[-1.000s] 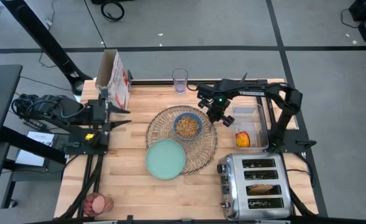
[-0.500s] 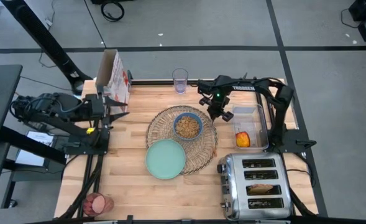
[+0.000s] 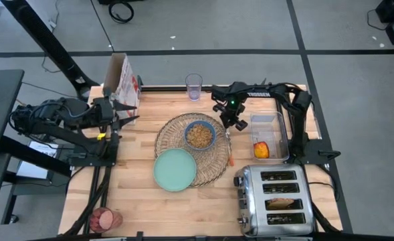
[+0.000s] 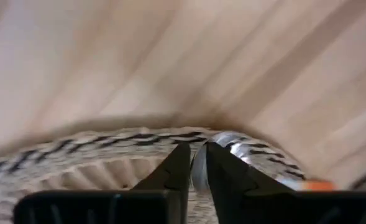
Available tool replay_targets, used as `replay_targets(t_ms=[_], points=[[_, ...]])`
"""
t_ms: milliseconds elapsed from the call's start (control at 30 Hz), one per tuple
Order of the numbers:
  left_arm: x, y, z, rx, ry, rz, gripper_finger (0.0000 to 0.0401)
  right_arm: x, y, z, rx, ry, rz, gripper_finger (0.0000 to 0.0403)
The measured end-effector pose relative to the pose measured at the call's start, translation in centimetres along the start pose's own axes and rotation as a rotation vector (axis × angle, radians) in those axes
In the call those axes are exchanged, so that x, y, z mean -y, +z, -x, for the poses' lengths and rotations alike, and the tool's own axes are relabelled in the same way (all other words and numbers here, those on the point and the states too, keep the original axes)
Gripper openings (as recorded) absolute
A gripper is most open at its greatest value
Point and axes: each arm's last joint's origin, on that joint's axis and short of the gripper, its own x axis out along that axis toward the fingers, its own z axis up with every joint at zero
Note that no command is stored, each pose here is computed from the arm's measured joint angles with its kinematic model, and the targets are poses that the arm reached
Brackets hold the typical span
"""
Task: Arrange a breakfast setting
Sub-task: Put the spoon on the table mat
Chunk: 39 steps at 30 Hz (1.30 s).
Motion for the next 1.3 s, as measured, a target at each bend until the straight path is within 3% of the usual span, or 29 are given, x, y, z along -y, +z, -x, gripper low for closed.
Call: replay_targets(t_ms=[167,300,533,733,833,1000,1300], points=[[0.1,0.0,0.0,0.002,-0.015,0.000,0.0137,-0.3,-0.2,0.0,-0.015,0.034,0.048,0.0107],[0.1,0.0,0.0,0.003,-0.018,0.000,0.0137,0.0,-0.5,1.0,-0.003,0.074,0.182,0.0145],[0.2,0.2,0.0,0.027,-0.064,0.012,0.0137,3.6,-2.0,4.0,0.079,-0.003,0.749,0.0168],[0.2,0.6,-0.1,0.063,-0.059,0.009,0.0137,5.9,-5.4,2.2,0.232,-0.128,1.130,0.0167],[0.1,0.9,-0.1,0.086,-0.055,0.022,0.0137,6.1,-6.1,0.5,0.313,-0.154,1.217,0.0167],[0.1,1.1,0.0,0.105,-0.053,0.045,0.0137,7.1,-5.8,-2.7,0.303,-0.109,1.270,0.0167],[0.2,1.8,-0.4,0.156,-0.045,0.094,0.0137,7.5,-5.9,-4.5,0.311,-0.074,1.381,0.0156]])
